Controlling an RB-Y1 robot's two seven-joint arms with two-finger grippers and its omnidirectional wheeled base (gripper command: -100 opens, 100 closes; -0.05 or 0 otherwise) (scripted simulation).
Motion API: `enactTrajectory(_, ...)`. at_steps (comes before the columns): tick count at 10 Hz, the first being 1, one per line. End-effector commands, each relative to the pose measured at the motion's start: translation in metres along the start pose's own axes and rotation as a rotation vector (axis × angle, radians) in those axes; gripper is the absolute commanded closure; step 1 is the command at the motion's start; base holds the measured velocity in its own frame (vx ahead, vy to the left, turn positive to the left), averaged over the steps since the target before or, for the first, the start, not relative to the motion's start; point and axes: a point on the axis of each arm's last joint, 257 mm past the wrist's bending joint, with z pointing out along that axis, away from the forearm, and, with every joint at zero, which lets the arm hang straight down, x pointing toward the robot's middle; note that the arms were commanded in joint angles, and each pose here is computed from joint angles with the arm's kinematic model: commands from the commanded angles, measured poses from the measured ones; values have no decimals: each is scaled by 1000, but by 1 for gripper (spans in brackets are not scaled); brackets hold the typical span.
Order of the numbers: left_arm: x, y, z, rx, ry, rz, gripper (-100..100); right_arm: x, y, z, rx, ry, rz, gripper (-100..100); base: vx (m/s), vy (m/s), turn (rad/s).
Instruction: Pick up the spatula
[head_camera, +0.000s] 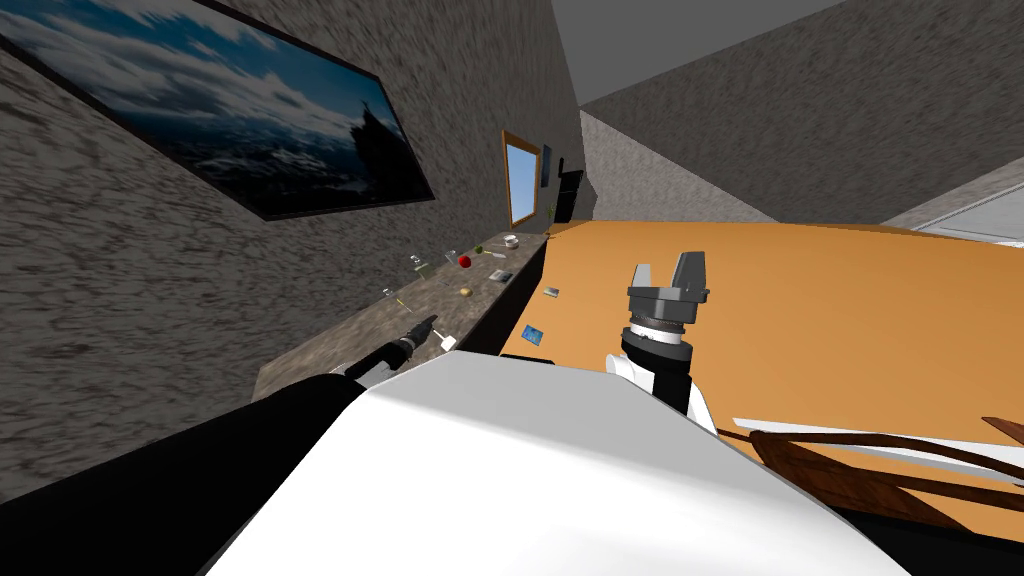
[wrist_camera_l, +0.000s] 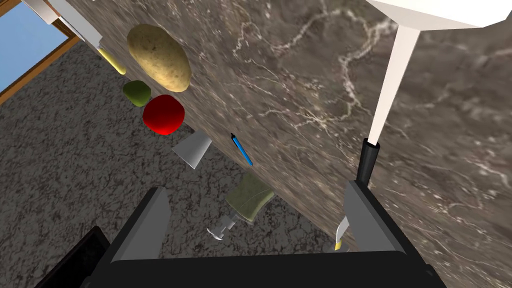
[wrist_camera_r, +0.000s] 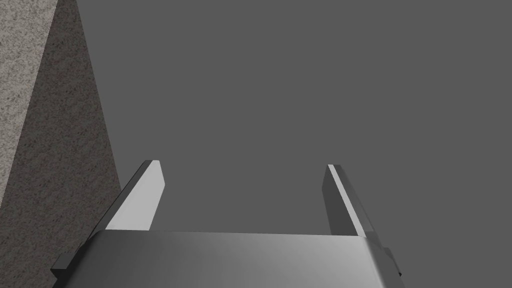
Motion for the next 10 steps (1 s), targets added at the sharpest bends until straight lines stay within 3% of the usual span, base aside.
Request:
enactTrajectory(1,0,15,-5,-39,10,6,-100,0,0,0,0,0,0,0,45,-5,-19)
enactTrajectory(3,-1,43,-12,-143,48,25,-100,0,0,0,0,0,0,0,71,-7,-15)
enactTrajectory(7,1,77,-24,-275,90,42,-100,0,0,0,0,0,0,0,73,-18,1)
enactTrajectory(10,5,111,-42,-417,151,61,-100,0,0,0,0,0,0,0,98,-18,11)
